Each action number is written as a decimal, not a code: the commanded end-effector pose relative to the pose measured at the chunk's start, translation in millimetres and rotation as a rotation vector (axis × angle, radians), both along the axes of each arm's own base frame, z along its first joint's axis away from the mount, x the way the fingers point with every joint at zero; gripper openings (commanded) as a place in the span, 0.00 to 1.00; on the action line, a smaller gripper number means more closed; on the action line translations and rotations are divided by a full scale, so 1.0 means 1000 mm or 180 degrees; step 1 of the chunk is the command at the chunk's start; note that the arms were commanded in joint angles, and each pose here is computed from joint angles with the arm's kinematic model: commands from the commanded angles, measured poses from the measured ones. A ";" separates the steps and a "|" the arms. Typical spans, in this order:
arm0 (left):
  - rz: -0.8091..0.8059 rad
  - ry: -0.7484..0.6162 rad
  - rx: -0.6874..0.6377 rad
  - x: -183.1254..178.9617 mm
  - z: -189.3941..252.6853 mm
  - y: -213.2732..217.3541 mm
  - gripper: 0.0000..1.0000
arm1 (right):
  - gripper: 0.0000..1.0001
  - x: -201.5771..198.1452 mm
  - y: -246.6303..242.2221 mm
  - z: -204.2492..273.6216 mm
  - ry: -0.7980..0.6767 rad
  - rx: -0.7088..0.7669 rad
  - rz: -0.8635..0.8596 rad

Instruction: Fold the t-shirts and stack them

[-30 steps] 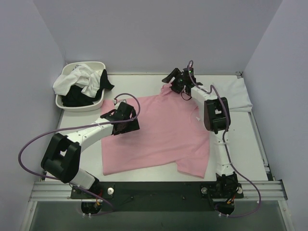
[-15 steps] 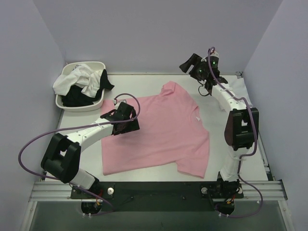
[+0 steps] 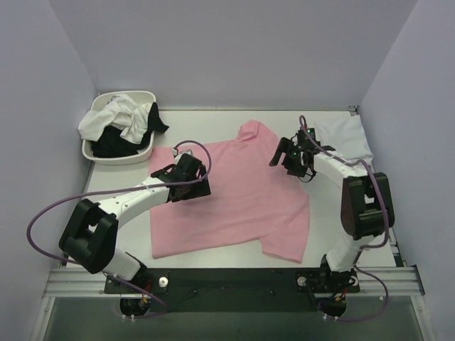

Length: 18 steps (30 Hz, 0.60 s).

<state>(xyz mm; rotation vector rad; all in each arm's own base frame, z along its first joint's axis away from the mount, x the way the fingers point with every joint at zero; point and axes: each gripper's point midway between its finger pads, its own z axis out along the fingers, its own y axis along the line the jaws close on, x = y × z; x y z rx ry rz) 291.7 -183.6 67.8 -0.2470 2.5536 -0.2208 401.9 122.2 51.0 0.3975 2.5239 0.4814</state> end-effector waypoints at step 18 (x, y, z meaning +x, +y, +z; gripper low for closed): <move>0.0883 0.0358 0.0771 0.036 0.002 0.083 0.97 | 0.80 -0.048 0.056 0.019 0.0049 -0.0937 0.0933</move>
